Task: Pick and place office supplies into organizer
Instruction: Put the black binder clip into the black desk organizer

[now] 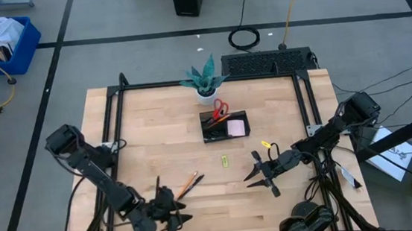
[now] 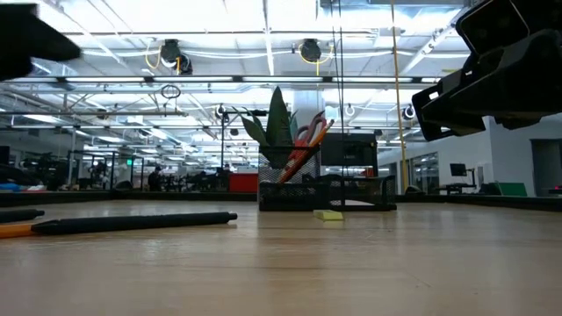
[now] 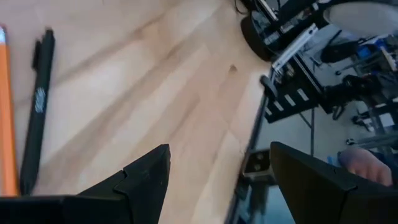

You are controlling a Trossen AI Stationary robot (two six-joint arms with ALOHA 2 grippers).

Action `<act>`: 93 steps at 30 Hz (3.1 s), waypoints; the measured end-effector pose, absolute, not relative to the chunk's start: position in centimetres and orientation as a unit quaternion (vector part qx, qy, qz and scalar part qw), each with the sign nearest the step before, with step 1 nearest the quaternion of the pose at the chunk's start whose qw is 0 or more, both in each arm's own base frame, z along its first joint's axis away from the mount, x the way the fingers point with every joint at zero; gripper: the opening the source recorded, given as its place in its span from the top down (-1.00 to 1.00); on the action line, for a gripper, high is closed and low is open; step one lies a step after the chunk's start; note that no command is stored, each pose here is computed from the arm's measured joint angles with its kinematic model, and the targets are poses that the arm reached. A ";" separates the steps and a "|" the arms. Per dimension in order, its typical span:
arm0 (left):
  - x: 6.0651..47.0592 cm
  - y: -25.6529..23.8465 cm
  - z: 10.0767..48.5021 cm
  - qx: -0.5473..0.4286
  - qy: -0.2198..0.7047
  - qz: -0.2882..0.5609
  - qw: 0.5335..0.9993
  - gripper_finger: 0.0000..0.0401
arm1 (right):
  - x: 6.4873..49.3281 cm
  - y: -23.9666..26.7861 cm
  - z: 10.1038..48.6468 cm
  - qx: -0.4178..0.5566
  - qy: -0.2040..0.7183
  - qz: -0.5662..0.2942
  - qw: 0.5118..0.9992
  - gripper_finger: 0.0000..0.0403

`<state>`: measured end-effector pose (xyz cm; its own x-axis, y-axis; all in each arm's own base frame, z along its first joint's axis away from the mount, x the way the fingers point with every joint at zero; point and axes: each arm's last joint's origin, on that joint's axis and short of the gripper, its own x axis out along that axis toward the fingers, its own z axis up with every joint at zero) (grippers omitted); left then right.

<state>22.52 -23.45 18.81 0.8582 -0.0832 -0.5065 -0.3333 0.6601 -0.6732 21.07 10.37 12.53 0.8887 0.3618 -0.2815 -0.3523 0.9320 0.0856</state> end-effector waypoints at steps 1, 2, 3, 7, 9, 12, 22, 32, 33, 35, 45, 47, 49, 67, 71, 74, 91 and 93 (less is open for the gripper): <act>22.4 -23.7 18.9 -0.408 0.259 0.070 0.873 -0.38 | 21.1 10.4 12.5 0.016 0.148 0.184 0.972 0.49; 22.2 -24.0 19.2 -0.410 0.260 0.069 0.872 -0.38 | 21.1 10.4 12.5 0.016 0.147 0.184 0.972 0.49; 22.3 -24.4 19.7 -0.410 0.255 0.068 0.873 -0.38 | 21.1 10.4 12.5 0.016 0.147 0.184 0.972 0.49; 22.5 -26.3 23.7 -0.386 0.216 0.053 0.895 -0.38 | 21.1 10.4 12.5 0.016 0.147 0.184 0.972 0.49; 22.6 -27.2 25.5 -0.366 0.212 0.061 0.904 -0.38 | 21.1 10.4 12.5 0.016 0.148 0.184 0.972 0.49; 23.2 -28.3 27.0 -0.331 0.230 0.079 0.912 -0.38 | 21.1 10.3 12.5 0.012 0.149 0.184 0.972 0.49; 24.8 -30.3 25.7 -0.286 0.305 0.130 0.899 -0.38 | 20.1 10.1 14.6 0.048 0.114 0.208 0.970 0.49; 24.3 -29.9 24.4 -0.305 0.372 0.152 0.863 -0.38 | 14.0 7.1 16.8 0.070 0.007 0.233 0.970 0.49; 24.3 -29.7 24.3 -0.314 0.386 0.155 0.853 -0.38 | 13.6 6.9 16.7 0.078 -0.003 0.235 0.969 0.49; 24.2 -29.4 24.1 -0.328 0.412 0.168 0.833 -0.38 | 13.2 6.7 17.2 0.094 -0.028 0.237 0.967 0.49; 24.1 -27.4 23.3 -0.317 0.504 0.230 0.769 -0.38 | 12.9 6.5 17.1 0.088 -0.013 0.235 0.968 0.49; 24.4 -26.7 23.2 -0.314 0.511 0.246 0.761 -0.38 | 12.9 6.5 17.0 0.087 -0.011 0.234 0.968 0.49; 24.9 -26.3 23.2 -0.312 0.511 0.247 0.762 -0.38 | 12.9 6.5 17.1 0.088 -0.016 0.235 0.968 0.49; 23.1 -27.8 22.2 -0.322 0.565 0.263 0.713 -0.39 | 12.9 6.5 17.1 0.087 -0.013 0.235 0.968 0.49; 22.6 -28.3 20.9 -0.310 0.583 0.291 0.693 -0.39 | 12.9 6.5 17.1 0.087 -0.013 0.235 0.968 0.49; 22.6 -28.4 20.7 -0.311 0.579 0.298 0.693 -0.39 | 12.9 6.5 17.1 0.087 -0.013 0.235 0.968 0.49; 23.6 -28.0 19.2 -0.258 0.594 0.286 0.707 -0.39 | 12.9 6.5 17.0 0.087 -0.013 0.235 0.968 0.49; 23.6 -28.1 19.2 -0.256 0.597 0.283 0.705 -0.39 | 12.9 6.5 17.1 0.087 -0.013 0.234 0.968 0.49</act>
